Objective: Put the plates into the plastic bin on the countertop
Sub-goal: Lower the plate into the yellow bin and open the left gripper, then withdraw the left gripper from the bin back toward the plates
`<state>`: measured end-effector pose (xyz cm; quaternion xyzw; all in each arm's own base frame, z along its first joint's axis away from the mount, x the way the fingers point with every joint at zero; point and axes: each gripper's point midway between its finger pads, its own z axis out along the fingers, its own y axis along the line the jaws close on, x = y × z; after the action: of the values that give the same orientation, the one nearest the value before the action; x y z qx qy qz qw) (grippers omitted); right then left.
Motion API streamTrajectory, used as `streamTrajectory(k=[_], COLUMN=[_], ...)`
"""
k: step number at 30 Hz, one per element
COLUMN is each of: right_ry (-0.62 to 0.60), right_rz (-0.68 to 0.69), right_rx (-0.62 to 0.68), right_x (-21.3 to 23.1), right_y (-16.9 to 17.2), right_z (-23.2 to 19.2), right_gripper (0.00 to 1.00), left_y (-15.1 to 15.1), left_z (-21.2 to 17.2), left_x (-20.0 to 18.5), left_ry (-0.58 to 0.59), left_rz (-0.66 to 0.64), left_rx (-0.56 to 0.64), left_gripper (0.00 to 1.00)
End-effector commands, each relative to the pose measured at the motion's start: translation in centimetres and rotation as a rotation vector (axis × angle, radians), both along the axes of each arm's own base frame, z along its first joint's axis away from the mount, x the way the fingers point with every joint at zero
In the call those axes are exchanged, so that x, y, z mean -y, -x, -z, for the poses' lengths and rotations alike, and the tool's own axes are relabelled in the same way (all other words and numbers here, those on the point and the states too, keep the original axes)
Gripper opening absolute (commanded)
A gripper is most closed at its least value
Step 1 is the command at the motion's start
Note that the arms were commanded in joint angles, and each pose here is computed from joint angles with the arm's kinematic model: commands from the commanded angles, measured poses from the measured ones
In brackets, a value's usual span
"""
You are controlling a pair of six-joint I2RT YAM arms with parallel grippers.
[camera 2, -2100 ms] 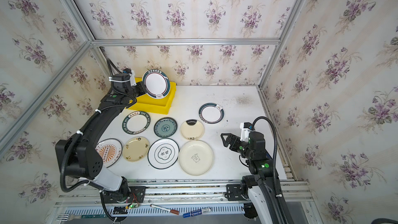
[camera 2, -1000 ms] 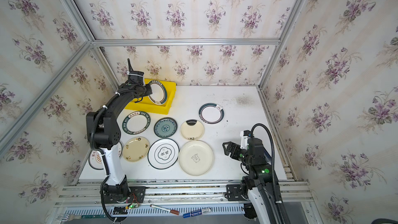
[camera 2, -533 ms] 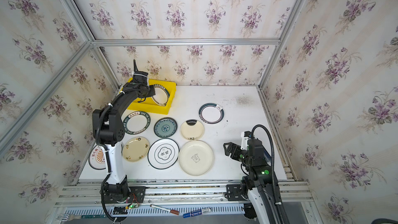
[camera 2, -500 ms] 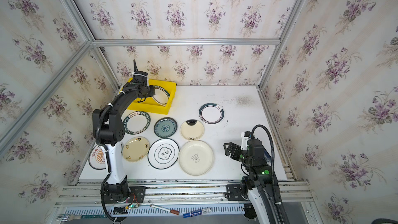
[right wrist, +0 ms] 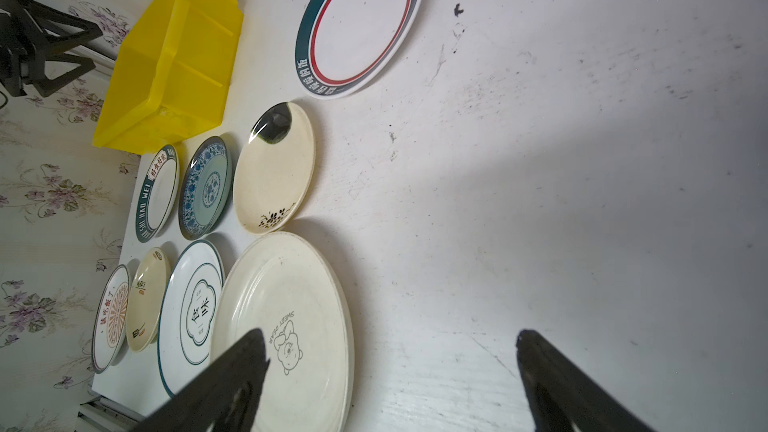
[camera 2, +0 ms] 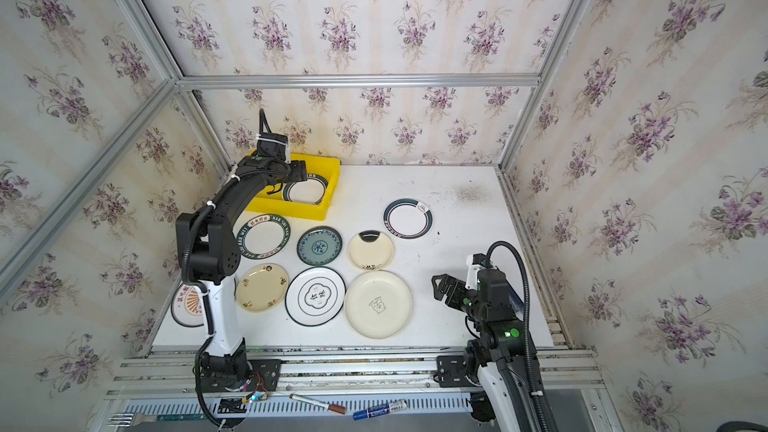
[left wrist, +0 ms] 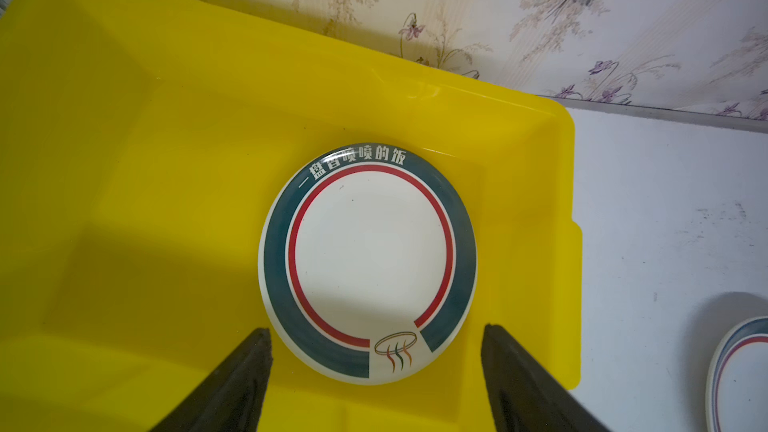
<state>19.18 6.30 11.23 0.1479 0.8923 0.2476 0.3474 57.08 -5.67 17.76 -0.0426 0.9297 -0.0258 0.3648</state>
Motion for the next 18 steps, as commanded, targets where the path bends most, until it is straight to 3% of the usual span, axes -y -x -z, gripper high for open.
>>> streamTrajectory(k=[1, 4, 10, 18], right_ry=[0.003, 0.005, -0.006, -0.033], right_rz=[0.022, 0.029, 0.026, 0.004], right_rx=[0.000, -0.005, -0.016, -0.062], right_x=[0.3, 0.4, 0.2, -0.3], right_y=[-0.1, -0.1, 0.0, 0.3], right_z=[-0.1, 0.0, 0.1, 1.4], right_gripper=[0.98, 0.99, 0.99, 0.99], left_y=[0.2, 1.0, 3.9, 9.9], left_z=[-2.2, -3.6, -5.9, -8.2], left_x=[-0.2, 0.1, 1.5, 3.8], left_ry=[-0.030, -0.030, 0.007, 0.101], left_rz=[0.009, 0.016, 0.033, 0.075], left_rx=[0.045, 0.067, 0.113, 0.229], left_gripper=[0.86, 0.97, 0.98, 0.99])
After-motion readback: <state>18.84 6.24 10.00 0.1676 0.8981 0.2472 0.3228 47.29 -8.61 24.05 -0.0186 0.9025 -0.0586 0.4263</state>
